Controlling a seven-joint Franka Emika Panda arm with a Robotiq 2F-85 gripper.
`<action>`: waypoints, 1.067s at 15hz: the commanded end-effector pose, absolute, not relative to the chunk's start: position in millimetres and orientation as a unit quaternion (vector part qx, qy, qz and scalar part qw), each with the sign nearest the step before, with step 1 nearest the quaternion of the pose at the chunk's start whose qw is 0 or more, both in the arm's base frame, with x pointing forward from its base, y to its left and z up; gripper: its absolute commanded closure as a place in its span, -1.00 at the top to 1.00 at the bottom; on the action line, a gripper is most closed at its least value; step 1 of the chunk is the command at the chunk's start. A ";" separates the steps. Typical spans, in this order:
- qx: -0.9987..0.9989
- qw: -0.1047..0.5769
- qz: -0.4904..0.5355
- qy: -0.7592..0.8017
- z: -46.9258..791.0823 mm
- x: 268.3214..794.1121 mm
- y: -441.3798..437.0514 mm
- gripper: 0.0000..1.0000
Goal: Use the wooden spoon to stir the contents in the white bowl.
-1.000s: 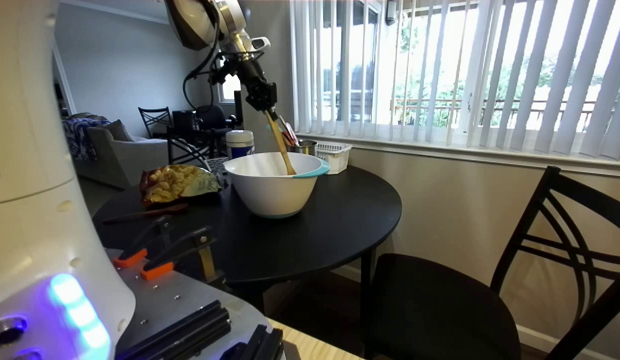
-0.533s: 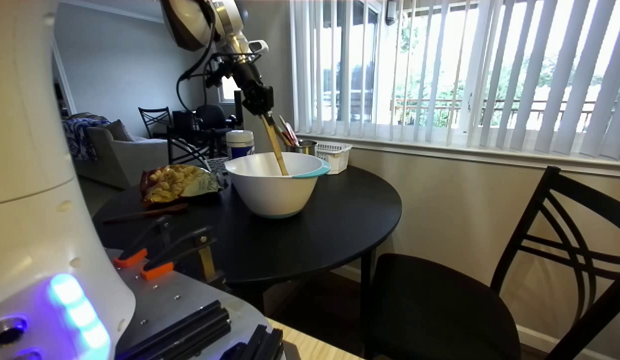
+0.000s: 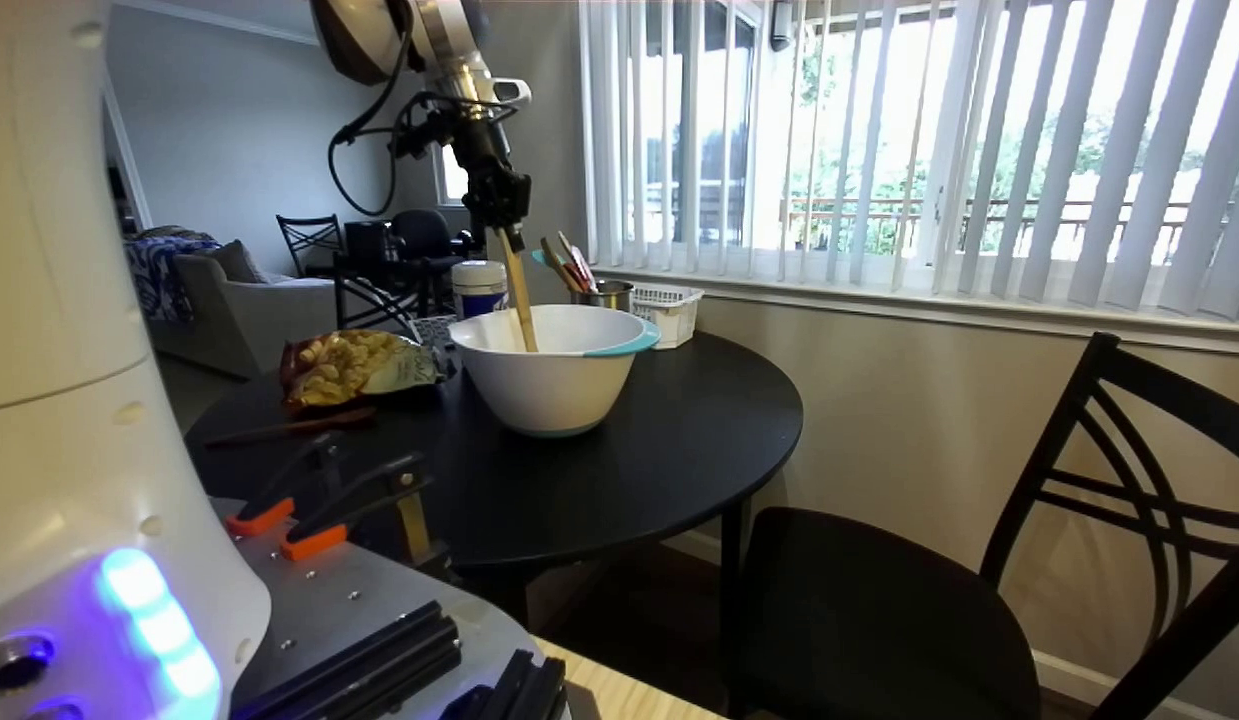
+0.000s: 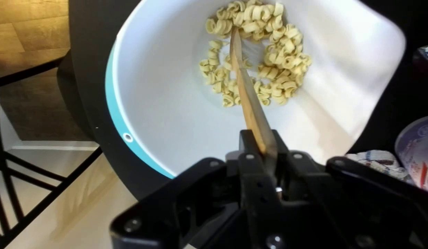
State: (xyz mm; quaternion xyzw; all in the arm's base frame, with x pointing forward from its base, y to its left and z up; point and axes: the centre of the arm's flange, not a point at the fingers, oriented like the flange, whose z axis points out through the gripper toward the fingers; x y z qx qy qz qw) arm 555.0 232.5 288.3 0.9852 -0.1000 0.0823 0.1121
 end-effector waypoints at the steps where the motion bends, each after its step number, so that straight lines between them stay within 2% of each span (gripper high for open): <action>1: 0.994 0.046 0.070 -0.071 287.6 544.5 240.7 -0.94; 3: 0.994 0.039 0.080 -0.065 289.1 547.5 251.6 -0.94; 7: 0.990 0.073 0.098 -0.064 291.7 546.8 265.5 -0.94; 16: 0.980 0.074 0.136 -0.126 300.5 560.4 260.3 -0.94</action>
